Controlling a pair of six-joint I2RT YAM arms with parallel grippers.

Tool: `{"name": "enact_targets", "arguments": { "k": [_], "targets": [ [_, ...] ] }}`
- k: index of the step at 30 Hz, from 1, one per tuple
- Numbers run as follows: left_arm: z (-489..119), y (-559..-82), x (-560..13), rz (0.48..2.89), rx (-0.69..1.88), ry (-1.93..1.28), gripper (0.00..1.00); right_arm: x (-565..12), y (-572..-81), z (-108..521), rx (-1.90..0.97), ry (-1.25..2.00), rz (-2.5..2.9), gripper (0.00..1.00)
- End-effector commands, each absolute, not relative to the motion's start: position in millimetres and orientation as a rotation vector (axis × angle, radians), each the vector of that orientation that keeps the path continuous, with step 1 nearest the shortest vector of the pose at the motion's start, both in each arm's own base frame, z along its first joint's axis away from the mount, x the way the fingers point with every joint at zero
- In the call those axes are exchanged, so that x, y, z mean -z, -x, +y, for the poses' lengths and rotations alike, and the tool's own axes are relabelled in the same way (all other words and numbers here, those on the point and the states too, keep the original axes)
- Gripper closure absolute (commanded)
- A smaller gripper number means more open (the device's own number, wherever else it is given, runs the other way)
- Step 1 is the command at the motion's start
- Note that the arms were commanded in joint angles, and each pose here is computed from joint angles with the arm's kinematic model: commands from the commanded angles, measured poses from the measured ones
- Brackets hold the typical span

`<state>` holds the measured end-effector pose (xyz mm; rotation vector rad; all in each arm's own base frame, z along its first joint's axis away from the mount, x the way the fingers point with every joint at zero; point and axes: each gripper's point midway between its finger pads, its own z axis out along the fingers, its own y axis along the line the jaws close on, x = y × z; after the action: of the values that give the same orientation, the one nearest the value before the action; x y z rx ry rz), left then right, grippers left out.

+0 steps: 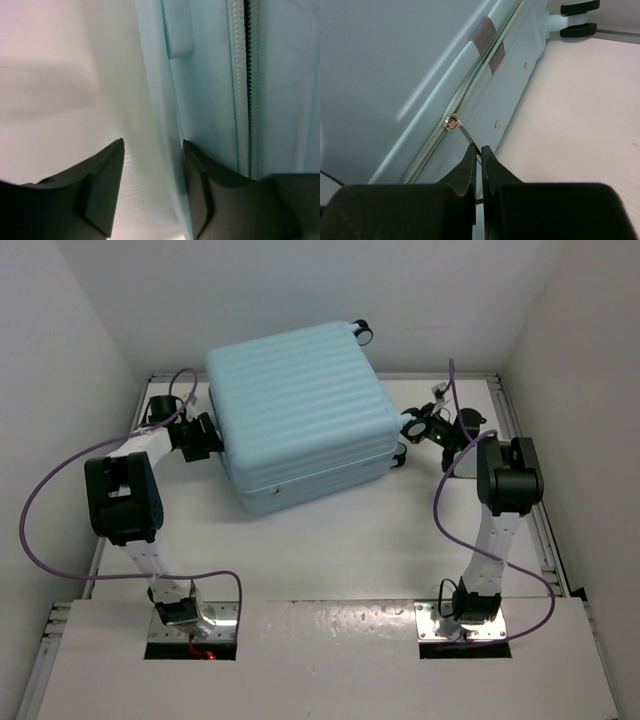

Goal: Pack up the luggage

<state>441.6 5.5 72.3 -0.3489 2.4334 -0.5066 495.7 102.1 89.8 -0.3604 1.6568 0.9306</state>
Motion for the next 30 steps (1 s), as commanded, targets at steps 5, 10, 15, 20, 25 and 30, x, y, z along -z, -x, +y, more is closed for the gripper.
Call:
{"name": "enact_targets", "arguments": {
  "k": [5,10,15,20,25,30],
  "targets": [
    [21.7,-458.8,-153.6,2.207,0.409,0.216,0.18,-109.7,-480.0,119.5,-0.914,0.342,1.597,1.00],
    [58.5,-459.4,-229.6,2.025,0.285,0.337,0.09,-122.8,-435.1,163.8,-1.008,0.449,1.558,1.00],
    [82.0,-438.7,-292.8,1.885,0.132,0.356,0.04,-137.5,-402.1,205.4,-1.095,0.561,1.494,1.00],
    [79.1,-401.4,-287.4,1.985,0.149,0.374,0.04,-151.0,-365.8,261.2,-1.202,0.676,1.429,1.00],
    [59.9,-370.9,-285.3,2.058,0.230,0.353,0.15,-163.8,-337.5,322.1,-1.261,0.716,1.364,1.00],
    [25.9,-344.8,-286.6,2.111,0.281,0.268,0.17,-171.4,-321.0,369.1,-1.270,0.726,1.332,1.00]
  ]
}}
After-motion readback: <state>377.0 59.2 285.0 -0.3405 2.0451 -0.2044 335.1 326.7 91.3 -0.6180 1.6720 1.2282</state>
